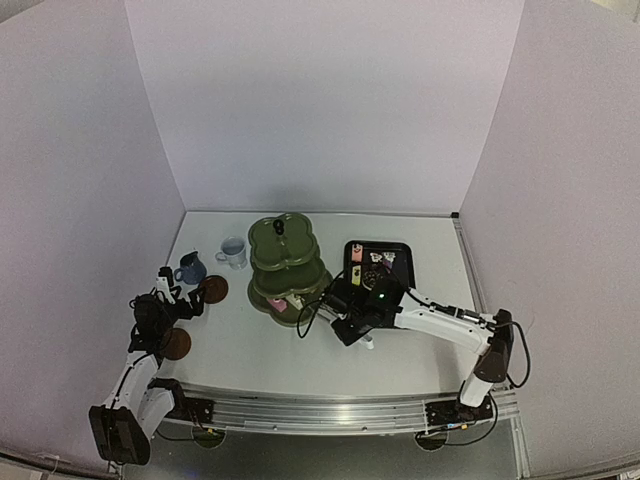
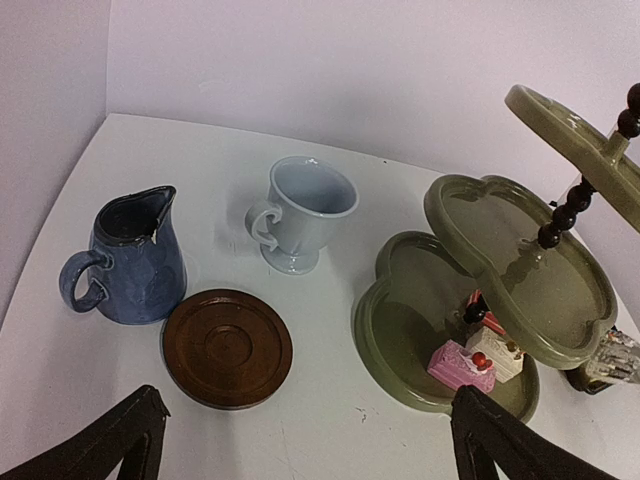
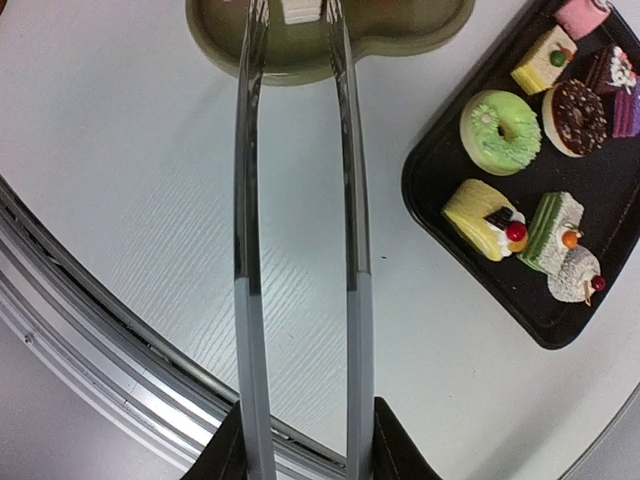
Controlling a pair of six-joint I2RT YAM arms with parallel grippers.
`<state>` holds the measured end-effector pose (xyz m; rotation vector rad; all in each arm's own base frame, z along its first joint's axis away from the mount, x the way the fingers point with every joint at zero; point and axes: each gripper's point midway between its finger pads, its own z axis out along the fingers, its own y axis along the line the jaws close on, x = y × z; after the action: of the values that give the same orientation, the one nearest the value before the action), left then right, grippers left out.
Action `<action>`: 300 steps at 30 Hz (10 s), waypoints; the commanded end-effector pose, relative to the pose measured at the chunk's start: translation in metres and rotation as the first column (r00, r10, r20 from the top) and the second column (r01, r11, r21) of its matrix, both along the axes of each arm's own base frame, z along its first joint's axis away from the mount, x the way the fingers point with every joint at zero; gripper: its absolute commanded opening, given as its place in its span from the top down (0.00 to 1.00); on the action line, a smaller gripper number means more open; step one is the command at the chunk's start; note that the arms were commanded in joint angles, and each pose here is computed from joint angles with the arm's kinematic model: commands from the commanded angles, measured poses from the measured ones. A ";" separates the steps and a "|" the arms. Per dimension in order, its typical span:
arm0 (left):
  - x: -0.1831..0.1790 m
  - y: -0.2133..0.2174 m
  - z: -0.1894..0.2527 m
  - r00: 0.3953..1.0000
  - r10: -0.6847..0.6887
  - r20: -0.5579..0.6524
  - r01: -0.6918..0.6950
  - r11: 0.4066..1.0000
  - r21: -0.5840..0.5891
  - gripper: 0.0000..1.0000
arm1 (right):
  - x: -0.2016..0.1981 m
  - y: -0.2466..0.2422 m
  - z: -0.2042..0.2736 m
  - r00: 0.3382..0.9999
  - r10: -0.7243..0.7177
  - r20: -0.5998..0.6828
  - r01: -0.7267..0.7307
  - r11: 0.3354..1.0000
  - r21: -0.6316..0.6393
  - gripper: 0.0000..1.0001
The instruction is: Serve the afternoon tea
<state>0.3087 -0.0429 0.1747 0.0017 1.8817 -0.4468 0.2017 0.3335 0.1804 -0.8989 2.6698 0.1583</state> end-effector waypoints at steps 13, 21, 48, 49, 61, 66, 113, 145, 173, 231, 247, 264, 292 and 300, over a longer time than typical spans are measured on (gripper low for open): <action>0.002 0.001 0.010 0.999 -0.003 0.045 0.003 1.000 0.011 0.00 | 0.012 -0.118 0.012 0.898 -0.441 -0.001 0.439 0.895 -0.081 0.67; 0.003 0.001 0.009 0.999 -0.003 0.043 0.002 1.000 0.011 0.00 | -0.004 -0.143 -0.012 0.861 -0.506 -0.058 0.493 0.857 -0.150 0.65; 0.003 0.001 0.009 0.999 -0.002 0.042 0.001 1.000 0.011 0.00 | 0.007 -0.147 -0.053 0.857 -0.506 -0.099 0.477 0.852 -0.217 0.66; 0.003 0.001 0.009 0.999 -0.001 0.043 0.001 1.000 0.012 0.00 | 0.008 -0.146 -0.052 0.858 -0.504 -0.099 0.476 0.852 -0.216 0.73; 0.004 0.002 0.009 0.999 0.003 0.040 -0.004 1.000 0.010 0.00 | 0.018 -0.165 0.006 0.872 -0.488 0.023 0.481 0.848 -0.222 1.00; 0.005 0.003 0.008 0.999 0.006 0.034 -0.007 1.000 0.011 0.00 | 0.041 -0.170 0.058 0.883 -0.452 0.127 0.469 0.868 -0.166 1.00; 0.029 0.016 -0.020 0.987 0.005 -0.159 -0.005 1.000 -0.001 0.00 | 0.207 -0.023 -0.027 0.928 0.360 0.089 -0.367 0.927 0.075 1.00; 0.026 0.016 -0.021 0.987 0.012 -0.159 -0.012 1.000 0.001 0.00 | 0.229 -0.007 -0.055 0.907 0.405 0.115 -0.407 0.913 0.002 0.72; 0.024 0.016 -0.019 0.989 0.010 -0.149 -0.010 1.000 0.004 0.00 | 0.209 -0.022 -0.019 0.932 0.333 0.140 -0.341 0.940 0.035 0.67; 0.017 0.012 -0.007 0.998 -0.008 -0.065 0.009 1.000 0.007 0.00 | 0.199 -0.081 -0.036 0.882 -0.469 0.054 0.467 0.883 0.046 0.65; 0.017 0.012 -0.008 0.998 -0.009 -0.068 0.009 1.000 0.006 0.00 | 0.196 -0.069 -0.013 0.873 -0.479 0.091 0.471 0.877 0.095 0.65; 0.017 0.011 -0.007 0.998 -0.010 -0.064 0.010 1.000 0.007 0.00 | 0.204 -0.078 0.003 0.879 -0.445 0.172 0.438 0.896 0.078 0.63; 0.015 0.011 -0.008 0.998 -0.008 -0.065 0.009 1.000 0.009 0.00 | 0.199 -0.077 -0.038 0.874 -0.475 0.099 0.476 0.879 0.017 0.62; 0.015 0.012 -0.008 0.998 -0.008 -0.066 0.008 1.000 0.009 0.00 | 0.203 -0.075 -0.048 0.874 -0.476 0.096 0.478 0.878 0.002 0.61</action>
<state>0.3232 -0.0314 0.1583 -0.0259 1.9875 -0.4600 0.3922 0.2512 0.1272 -0.2488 2.7444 -0.0533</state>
